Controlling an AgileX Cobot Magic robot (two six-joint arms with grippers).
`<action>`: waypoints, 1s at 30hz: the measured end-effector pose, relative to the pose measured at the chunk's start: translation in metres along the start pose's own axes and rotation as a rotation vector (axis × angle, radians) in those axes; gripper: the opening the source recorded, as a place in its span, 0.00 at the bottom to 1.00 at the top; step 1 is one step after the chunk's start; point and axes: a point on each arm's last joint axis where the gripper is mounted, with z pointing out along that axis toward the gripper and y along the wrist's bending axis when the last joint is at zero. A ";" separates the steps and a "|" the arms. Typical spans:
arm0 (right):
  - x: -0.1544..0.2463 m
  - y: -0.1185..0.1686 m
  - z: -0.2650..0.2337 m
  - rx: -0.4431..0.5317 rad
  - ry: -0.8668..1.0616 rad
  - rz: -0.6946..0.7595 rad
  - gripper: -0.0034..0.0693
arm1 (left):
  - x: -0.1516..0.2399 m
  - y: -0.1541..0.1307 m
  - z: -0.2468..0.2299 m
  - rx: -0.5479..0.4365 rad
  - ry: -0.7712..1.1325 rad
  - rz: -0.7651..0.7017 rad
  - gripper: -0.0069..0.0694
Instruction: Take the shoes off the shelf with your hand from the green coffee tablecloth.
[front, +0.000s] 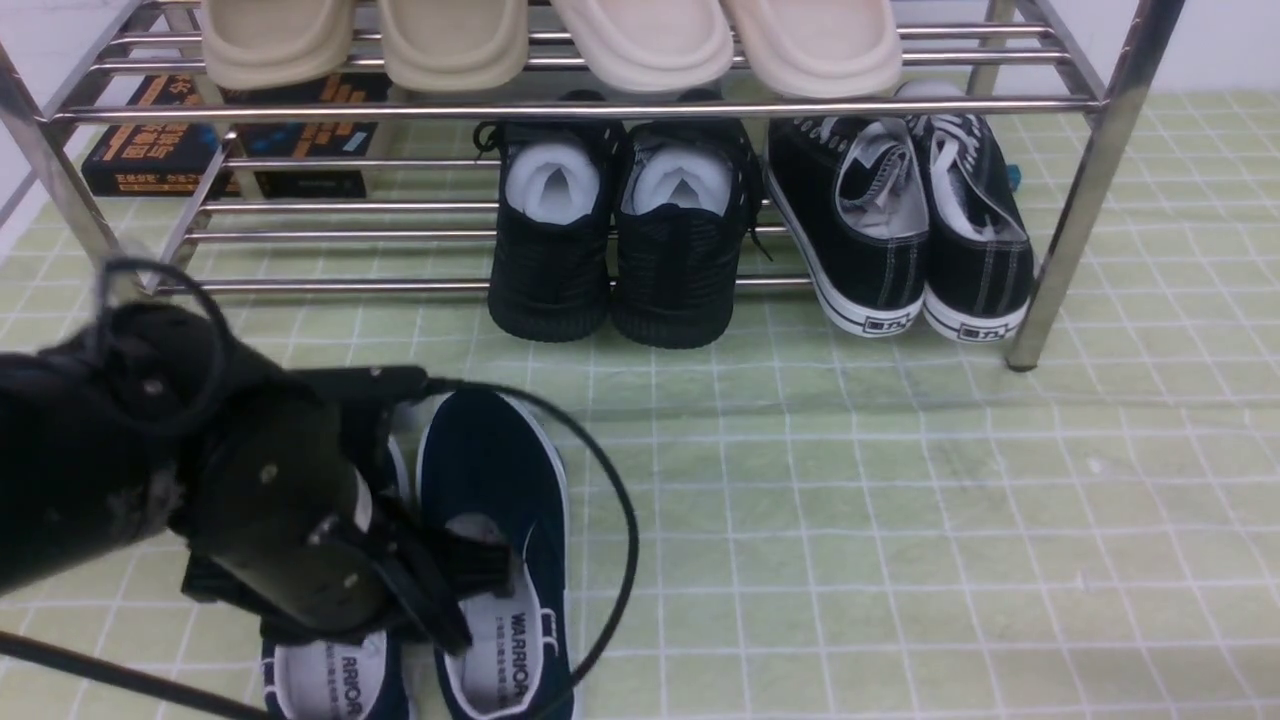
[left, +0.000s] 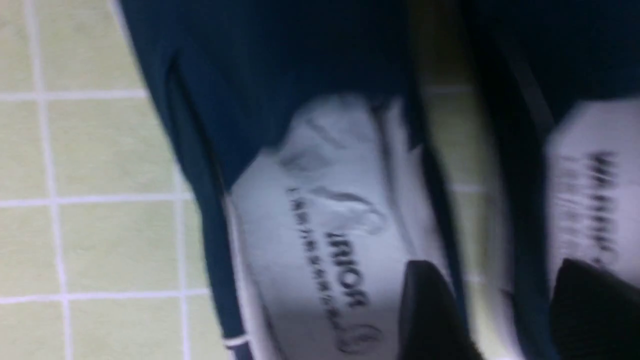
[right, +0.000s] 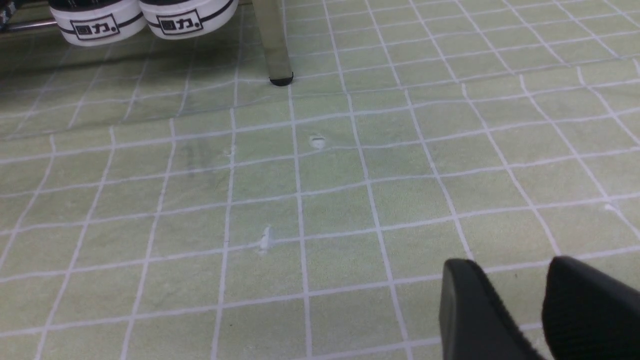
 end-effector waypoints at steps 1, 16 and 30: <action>0.000 0.000 0.000 0.000 0.000 0.000 0.37 | -0.001 0.000 -0.003 0.004 -0.004 0.001 0.60; 0.000 0.000 0.000 0.000 0.000 0.000 0.37 | 0.039 0.048 -0.177 0.024 -0.285 0.145 0.09; 0.000 0.000 0.000 0.000 0.000 0.000 0.37 | 0.153 0.086 -0.119 0.487 -0.907 0.077 0.09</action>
